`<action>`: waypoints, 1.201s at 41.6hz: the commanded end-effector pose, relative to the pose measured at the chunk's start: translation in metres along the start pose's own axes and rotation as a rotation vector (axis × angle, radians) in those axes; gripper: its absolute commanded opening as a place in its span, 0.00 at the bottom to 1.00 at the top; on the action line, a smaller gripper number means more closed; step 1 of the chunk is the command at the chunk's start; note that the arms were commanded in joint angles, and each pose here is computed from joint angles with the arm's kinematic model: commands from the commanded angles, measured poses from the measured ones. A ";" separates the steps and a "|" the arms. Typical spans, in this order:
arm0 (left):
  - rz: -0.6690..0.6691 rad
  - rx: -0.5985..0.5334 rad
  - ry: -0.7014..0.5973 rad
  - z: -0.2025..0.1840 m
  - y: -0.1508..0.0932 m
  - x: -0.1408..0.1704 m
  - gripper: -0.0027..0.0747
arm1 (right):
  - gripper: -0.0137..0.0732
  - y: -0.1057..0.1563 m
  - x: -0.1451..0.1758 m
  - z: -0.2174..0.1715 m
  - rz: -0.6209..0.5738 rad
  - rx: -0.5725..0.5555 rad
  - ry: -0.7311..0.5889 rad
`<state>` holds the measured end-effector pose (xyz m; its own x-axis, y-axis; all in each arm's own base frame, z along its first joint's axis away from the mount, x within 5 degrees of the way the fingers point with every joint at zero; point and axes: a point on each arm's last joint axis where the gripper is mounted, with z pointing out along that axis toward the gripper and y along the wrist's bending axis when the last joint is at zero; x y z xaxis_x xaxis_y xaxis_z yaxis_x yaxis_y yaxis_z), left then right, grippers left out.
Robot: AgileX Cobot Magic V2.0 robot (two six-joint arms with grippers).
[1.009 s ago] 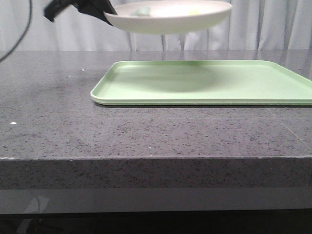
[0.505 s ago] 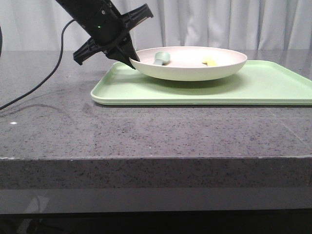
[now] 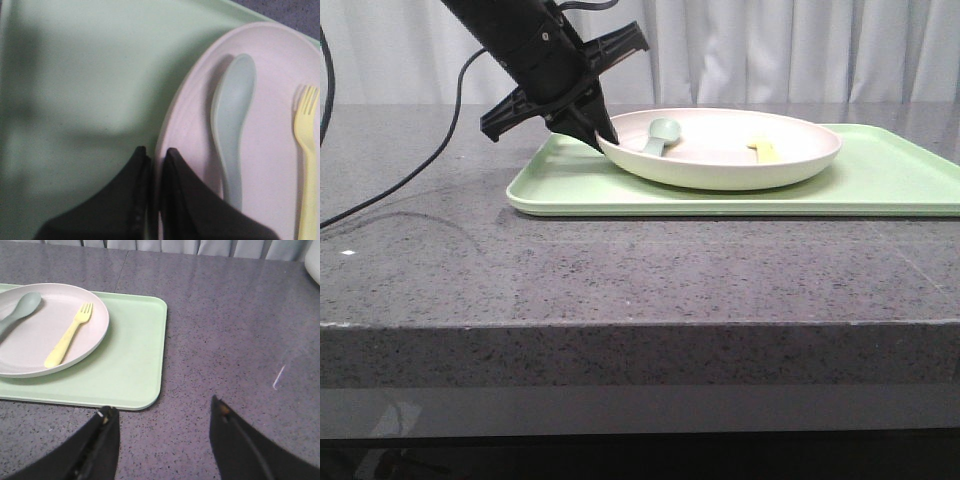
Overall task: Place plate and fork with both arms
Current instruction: 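Lower the plate onto the tray and open the left gripper, then raise the left gripper away from the plate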
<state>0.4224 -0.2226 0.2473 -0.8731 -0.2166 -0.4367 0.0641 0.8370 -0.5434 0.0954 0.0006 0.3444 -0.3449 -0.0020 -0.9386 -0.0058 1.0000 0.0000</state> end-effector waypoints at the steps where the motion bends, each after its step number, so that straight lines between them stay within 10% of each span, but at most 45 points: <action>1: -0.006 0.086 -0.093 -0.032 -0.026 -0.013 0.27 | 0.65 -0.001 -0.016 -0.003 -0.006 0.010 -0.093; 11: 0.037 0.071 -0.039 -0.033 -0.026 -0.008 0.51 | 0.65 -0.001 -0.016 -0.003 -0.006 0.010 -0.093; 30: 0.426 -0.040 -0.205 -0.157 -0.057 -0.024 0.51 | 0.65 -0.001 -0.016 -0.003 -0.006 0.010 -0.093; 50: 0.690 -0.031 -0.323 -0.293 -0.038 0.060 0.51 | 0.65 -0.001 -0.016 -0.003 -0.006 0.010 -0.093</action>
<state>0.2514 -0.1304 0.4312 -0.5654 0.2800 -0.7758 0.5166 0.8535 -0.0685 0.0954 0.0006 0.3444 -0.3449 0.0044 -0.9386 -0.0036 1.0000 0.0060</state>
